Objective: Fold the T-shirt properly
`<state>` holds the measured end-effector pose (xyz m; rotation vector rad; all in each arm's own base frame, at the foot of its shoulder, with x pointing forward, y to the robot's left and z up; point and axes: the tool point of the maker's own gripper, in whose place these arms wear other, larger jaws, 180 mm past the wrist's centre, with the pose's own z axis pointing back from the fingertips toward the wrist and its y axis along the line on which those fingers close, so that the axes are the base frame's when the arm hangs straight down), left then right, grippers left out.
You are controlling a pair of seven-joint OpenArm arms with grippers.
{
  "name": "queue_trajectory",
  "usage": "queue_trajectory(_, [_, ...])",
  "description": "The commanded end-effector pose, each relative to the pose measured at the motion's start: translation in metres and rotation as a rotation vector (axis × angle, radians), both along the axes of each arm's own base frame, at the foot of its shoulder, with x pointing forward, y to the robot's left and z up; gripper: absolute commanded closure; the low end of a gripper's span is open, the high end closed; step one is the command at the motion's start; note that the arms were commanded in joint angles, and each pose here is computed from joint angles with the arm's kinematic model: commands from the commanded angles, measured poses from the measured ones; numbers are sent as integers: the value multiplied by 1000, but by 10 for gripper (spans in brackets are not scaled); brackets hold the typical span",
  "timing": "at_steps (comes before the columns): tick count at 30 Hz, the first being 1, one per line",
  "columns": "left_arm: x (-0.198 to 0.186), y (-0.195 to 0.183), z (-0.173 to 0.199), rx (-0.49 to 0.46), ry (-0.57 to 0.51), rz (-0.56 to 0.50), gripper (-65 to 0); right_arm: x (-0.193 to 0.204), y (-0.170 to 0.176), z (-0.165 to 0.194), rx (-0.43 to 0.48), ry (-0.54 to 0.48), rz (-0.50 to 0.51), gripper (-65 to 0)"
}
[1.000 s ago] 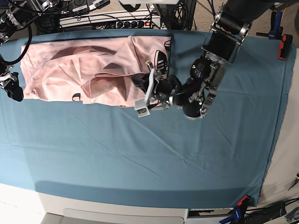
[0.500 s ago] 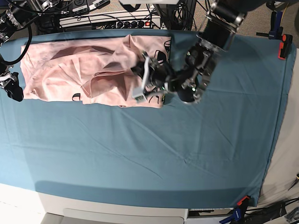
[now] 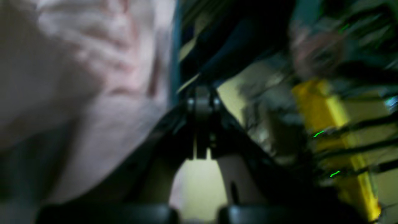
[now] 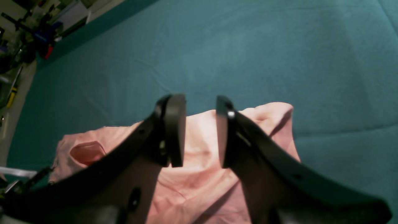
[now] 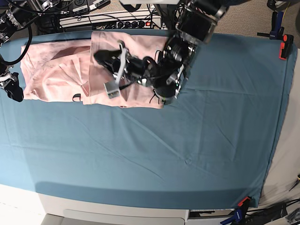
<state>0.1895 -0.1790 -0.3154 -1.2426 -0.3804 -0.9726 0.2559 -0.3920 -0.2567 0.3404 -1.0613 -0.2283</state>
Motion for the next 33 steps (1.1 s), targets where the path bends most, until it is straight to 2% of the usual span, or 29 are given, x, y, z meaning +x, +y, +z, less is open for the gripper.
queue_trajectory(1, [16,-3,13,-20,-52,31,0,5,-5,20,-31,-53,2,-180])
queue_trajectory(7, [80,39,-35,320,-203,253,0,5,-5,20,-31,-53,2,-180])
queue_trajectory(9, [91,48,-41,362,-225,303,0,5,-5,20,-31,-54,2,-180])
queue_trajectory(11, [93,47,-40,354,-213,329,0,5,-5,20,-31,-54,2,-180])
queue_trajectory(22, [88,-6,0,153,-168,340,0,6,-5,20,-31,-55,2,-180])
queue_trajectory(25, [94,-9,0,127,-194,369,0,6,-5,20,-31,-55,2,-180])
queue_trajectory(30, [111,-3,-15,171,-263,438,0,6,-5,20,-31,-58,1,-180])
queue_trajectory(33, [119,2,-25,214,-268,486,0,6,-6,21,-31,-65,-2,-180])
